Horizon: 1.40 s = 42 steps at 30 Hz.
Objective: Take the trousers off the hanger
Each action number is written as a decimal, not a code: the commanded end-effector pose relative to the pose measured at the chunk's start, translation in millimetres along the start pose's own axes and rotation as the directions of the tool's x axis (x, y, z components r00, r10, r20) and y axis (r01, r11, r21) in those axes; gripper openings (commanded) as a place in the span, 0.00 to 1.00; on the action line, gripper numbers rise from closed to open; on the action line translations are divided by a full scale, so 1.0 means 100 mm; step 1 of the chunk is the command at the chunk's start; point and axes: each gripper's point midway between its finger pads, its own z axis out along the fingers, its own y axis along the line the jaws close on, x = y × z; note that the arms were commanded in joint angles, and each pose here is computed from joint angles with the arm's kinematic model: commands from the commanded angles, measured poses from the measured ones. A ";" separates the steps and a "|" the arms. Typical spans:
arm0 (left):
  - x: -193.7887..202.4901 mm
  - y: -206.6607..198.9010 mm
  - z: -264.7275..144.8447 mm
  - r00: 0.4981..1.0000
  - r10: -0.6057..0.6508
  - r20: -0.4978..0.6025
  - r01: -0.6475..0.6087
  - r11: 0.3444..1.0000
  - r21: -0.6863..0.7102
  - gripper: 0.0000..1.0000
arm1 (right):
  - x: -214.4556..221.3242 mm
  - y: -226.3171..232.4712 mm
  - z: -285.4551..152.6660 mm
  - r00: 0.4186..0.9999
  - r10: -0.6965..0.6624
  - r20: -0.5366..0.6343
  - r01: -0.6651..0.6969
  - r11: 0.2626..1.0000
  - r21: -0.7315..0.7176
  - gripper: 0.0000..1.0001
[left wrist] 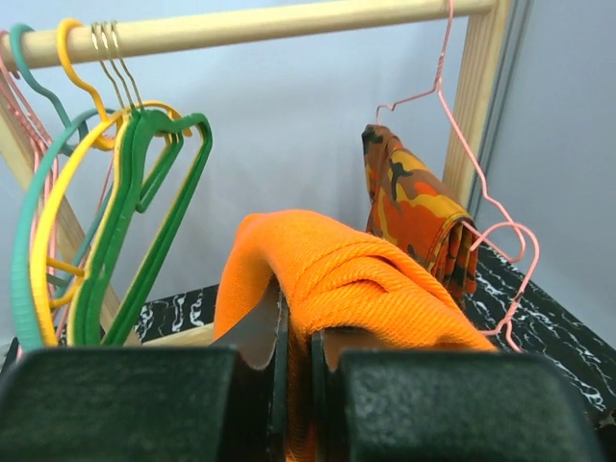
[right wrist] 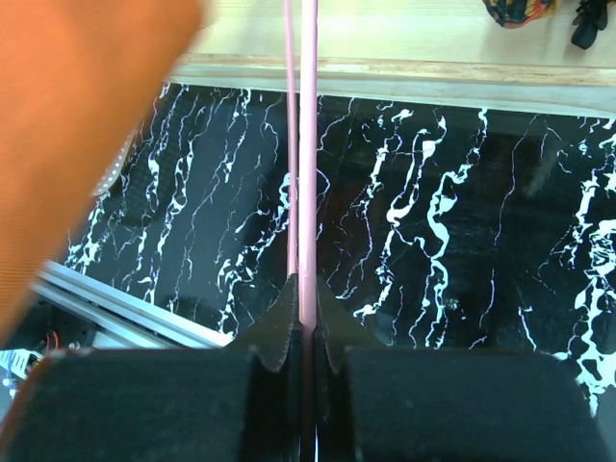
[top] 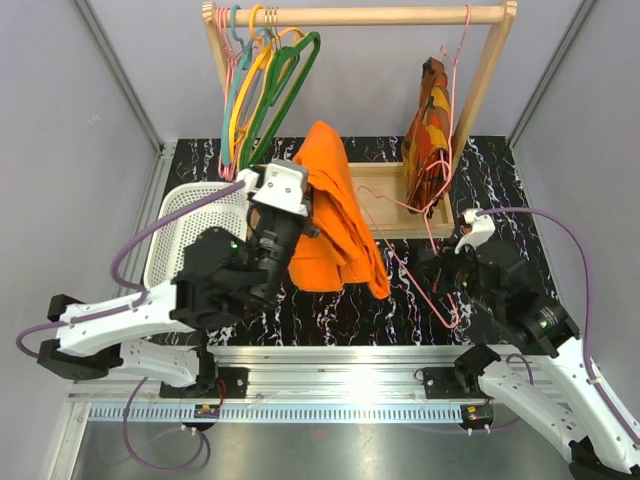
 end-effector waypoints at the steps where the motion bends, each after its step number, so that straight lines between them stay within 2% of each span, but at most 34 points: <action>1: -0.39 0.17 -0.13 0.985 -0.142 0.103 0.133 0.987 0.090 0.00 | -0.15 0.10 -0.07 0.998 -0.041 0.056 0.044 0.998 -0.052 0.00; 8: 0.18 0.24 -0.32 1.000 -0.012 0.028 0.008 0.992 0.127 0.00 | -0.30 0.32 -0.24 0.992 -0.090 0.086 0.103 0.982 -0.158 0.00; 11: 0.45 0.38 -0.38 0.999 0.041 -0.018 -0.040 0.997 0.067 0.00 | -0.39 0.42 -0.33 0.989 -0.109 0.104 0.128 0.972 -0.198 0.00; 13: 0.61 0.57 -0.40 0.997 0.062 -0.055 -0.063 0.998 -0.021 0.00 | -0.45 0.46 -0.36 0.986 -0.127 0.110 0.148 0.967 -0.207 0.00; 18: 0.82 1.00 -0.35 0.991 0.065 -0.120 -0.088 0.977 -0.194 0.00 | -0.66 0.54 -0.42 0.978 -0.149 0.144 0.177 0.962 -0.208 0.00; 25: 0.61 1.57 -0.43 0.998 -0.035 -0.052 0.016 0.946 -0.324 0.00 | -0.83 0.58 -0.43 0.973 -0.157 0.170 0.189 0.963 -0.191 0.00; 28: 0.56 1.66 -0.51 0.999 -0.036 -0.013 0.030 0.950 -0.312 0.00 | -0.87 0.53 -0.40 0.972 -0.155 0.179 0.183 0.970 -0.157 0.00; 33: 0.51 2.00 -0.72 0.997 -0.053 0.059 0.072 0.918 -0.390 0.00 | -0.91 0.56 -0.39 0.970 -0.157 0.186 0.189 0.968 -0.167 0.00; 37: 0.54 2.15 -0.78 0.998 -0.002 0.068 0.033 0.895 -0.444 0.00 | -0.94 0.59 -0.38 0.968 -0.157 0.194 0.192 0.966 -0.173 0.00; 42: 0.64 2.47 -0.77 0.996 0.084 0.043 -0.042 0.810 -0.585 0.00 | -0.98 0.67 -0.40 0.969 -0.148 0.198 0.189 0.960 -0.207 0.00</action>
